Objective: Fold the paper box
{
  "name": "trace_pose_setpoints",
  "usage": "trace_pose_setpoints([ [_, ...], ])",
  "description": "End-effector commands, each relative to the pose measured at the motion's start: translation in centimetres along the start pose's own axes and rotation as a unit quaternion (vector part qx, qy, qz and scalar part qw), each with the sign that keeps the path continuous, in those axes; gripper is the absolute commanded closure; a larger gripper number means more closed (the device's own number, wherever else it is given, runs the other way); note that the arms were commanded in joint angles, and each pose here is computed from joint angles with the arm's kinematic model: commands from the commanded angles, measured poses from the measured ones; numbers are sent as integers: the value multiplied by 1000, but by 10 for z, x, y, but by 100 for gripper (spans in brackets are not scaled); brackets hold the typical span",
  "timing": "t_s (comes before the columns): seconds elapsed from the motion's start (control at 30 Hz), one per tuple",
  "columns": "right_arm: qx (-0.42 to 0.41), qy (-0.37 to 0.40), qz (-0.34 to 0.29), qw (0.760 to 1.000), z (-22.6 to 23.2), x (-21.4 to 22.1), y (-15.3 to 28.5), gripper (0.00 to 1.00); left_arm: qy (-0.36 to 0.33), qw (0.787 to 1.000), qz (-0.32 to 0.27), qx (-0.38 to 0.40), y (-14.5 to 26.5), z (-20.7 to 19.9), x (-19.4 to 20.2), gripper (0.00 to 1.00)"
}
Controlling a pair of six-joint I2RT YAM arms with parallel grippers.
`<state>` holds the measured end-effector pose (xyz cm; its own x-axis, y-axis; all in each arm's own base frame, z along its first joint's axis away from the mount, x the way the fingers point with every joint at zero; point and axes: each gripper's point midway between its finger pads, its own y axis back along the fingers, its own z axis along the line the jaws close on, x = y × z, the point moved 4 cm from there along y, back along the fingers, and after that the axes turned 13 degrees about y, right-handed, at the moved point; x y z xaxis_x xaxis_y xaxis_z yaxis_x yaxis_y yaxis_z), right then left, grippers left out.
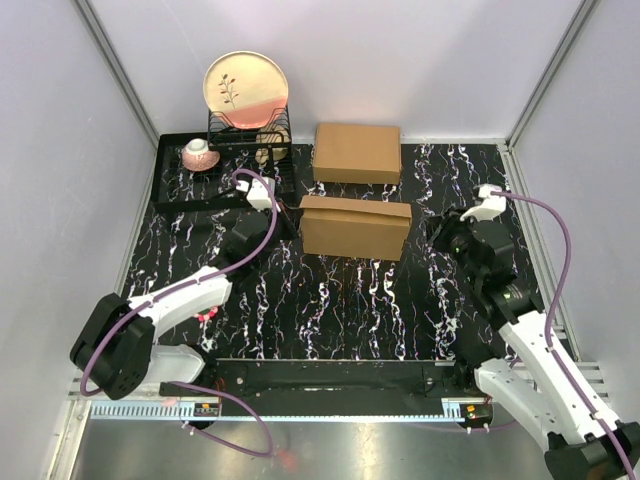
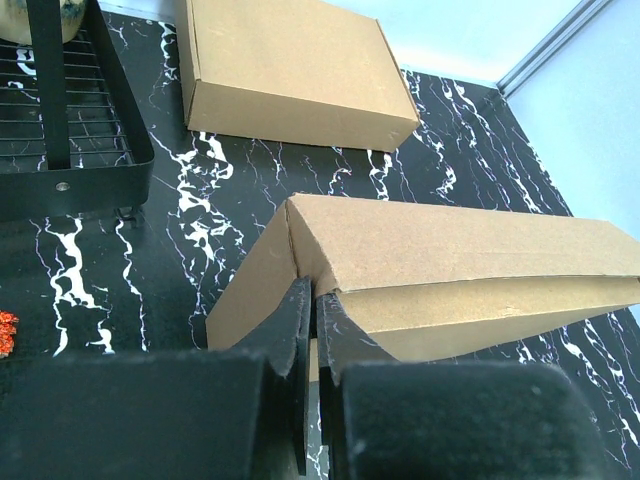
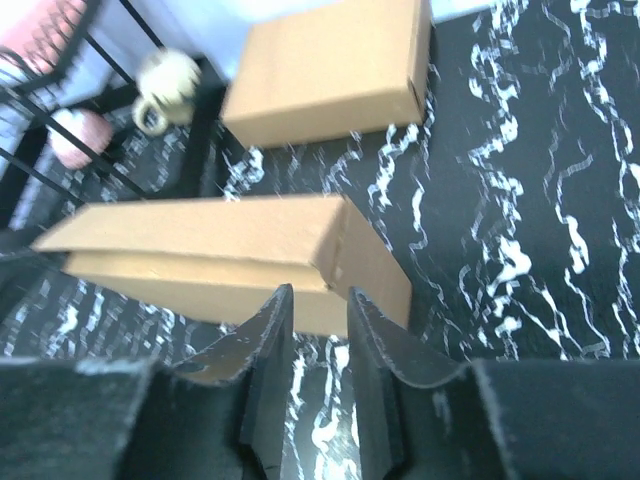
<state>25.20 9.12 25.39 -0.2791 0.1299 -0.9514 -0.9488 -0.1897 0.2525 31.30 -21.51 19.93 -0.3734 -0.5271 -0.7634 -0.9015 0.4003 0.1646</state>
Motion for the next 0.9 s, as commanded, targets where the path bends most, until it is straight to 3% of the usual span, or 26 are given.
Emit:
trace_pose_setpoints([
  [0.0,-31,-19,-79,996,17,-52,-7,69,-28,991,108,-68,15,35,49,100],
  [0.17,-67,-37,-47,996,33,-36,-45,82,-26,991,113,-64,14,33,50,100],
  [0.33,-83,-52,-22,995,37,-10,-61,89,-25,991,119,-62,13,31,52,100],
  [0.67,-64,-40,37,996,27,38,-72,94,-27,990,124,-69,16,32,52,100],
  [0.77,-52,-37,57,996,21,54,-74,94,-29,988,127,-81,20,34,51,84],
  [0.87,-45,-38,67,996,18,66,-74,95,-35,989,118,-87,25,31,41,62],
])
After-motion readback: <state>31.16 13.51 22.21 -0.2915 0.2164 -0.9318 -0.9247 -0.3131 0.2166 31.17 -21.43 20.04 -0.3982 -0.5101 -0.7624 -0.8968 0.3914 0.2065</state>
